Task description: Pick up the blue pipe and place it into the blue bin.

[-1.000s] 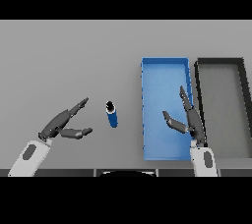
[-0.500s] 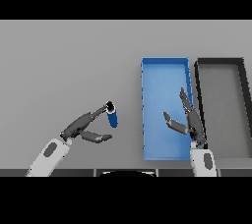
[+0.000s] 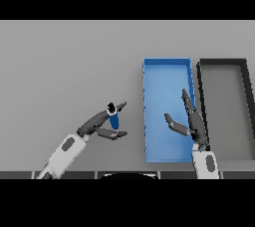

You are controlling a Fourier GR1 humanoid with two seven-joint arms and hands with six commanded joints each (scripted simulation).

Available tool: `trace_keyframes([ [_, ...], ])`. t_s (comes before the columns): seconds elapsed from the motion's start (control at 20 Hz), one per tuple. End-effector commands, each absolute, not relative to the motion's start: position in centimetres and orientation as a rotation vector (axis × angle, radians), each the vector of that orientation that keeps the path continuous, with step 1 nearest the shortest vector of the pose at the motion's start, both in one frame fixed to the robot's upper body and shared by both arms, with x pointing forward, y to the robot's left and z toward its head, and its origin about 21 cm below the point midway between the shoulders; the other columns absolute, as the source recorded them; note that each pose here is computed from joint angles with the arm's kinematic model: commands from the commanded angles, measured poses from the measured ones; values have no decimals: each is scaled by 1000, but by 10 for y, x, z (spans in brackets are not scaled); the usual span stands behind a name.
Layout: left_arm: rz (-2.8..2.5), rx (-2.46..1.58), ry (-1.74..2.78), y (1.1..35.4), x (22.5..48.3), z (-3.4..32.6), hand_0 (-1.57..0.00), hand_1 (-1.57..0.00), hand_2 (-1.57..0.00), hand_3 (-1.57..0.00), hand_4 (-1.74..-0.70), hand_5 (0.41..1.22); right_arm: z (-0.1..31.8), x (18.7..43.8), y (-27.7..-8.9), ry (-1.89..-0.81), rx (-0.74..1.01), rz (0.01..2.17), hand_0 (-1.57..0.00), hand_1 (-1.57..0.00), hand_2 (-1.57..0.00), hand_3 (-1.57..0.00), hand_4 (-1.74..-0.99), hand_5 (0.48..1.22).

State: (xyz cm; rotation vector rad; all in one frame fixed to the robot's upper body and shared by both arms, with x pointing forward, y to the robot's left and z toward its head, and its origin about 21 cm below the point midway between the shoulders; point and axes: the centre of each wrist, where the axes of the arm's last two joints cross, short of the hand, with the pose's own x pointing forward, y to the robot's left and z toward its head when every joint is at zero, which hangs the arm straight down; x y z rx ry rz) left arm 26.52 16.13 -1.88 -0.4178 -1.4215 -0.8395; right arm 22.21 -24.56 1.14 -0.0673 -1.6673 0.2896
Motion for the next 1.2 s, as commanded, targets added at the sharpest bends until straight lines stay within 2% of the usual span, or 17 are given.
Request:
trace_keyframes([
  [0.0, -817, -441, -1439, 156, 266, -19, 1, 1, -19, -18, -1109, 507, 9, 221, -248, -1664, -66, 291, 1, 1, 1, 1, -1267, 600],
  [0.05, -791, -460, -1450, 152, 267, -19, 1, -33, -114, -96, -1141, 550, 7, 219, -250, -1665, -65, 286, 1, 1, 1, 1, -1266, 601],
  [0.1, -753, -469, -1444, 150, 271, -20, -17, -160, -290, -255, -1208, 607, 6, 219, -250, -1664, -73, 281, 1, 1, 1, 1, -1261, 600],
  [0.15, -711, -500, -1439, 148, 272, -22, -187, -348, -481, -519, -1253, 730, 8, 218, -249, -1676, -69, 287, 1, 1, 1, 1, -1260, 600],
  [0.25, -671, -490, -1442, 140, 271, -24, -668, -788, -873, -875, -1419, 906, 10, 221, -251, -1666, -74, 293, 1, 1, 1, 1, -1259, 605],
  [0.35, -656, -504, -1460, 138, 267, -26, -993, -1070, -1124, -1102, -1532, 1020, 12, 223, -251, -1679, -73, 290, 1, 1, 1, 1, -1262, 611],
  [0.45, -665, -500, -1505, 134, 264, -29, -1201, -1250, -1285, -1215, -1604, 1092, 13, 225, -250, -1674, -68, 287, 1, 1, 1, 1, -1260, 614],
  [0.55, -686, -480, -1527, 130, 263, -27, -1334, -1366, -1388, -1307, -1649, 1139, 12, 223, -247, -1678, -60, 297, 1, 1, 1, 1, -1255, 616],
  [0.7, -666, -510, -1601, 126, 260, -18, -1450, -1466, -1477, -1386, -1690, 1179, 13, 222, -251, -1682, -75, 303, 1, 1, 1, 1, -1245, 621],
  [0.85, -669, -566, -1660, 117, 260, 2, -1509, -1517, -1523, -1426, -1710, 1199, 11, 226, -249, -1661, -79, 300, 1, 1, 1, 1, -1249, 629],
  [1.0, -701, -597, -1704, 111, 263, 26, -1539, -1543, -1546, -1441, -1720, 1210, 9, 224, -253, -1661, -102, 323, 1, 1, 1, 1, -1221, 631],
  [1.15, -735, -620, -1703, 103, 265, 44, -1555, -1557, -1558, -1446, -1723, 1215, 11, 223, -251, -1691, -91, 323, 1, 1, 1, 1, -1216, 637],
])
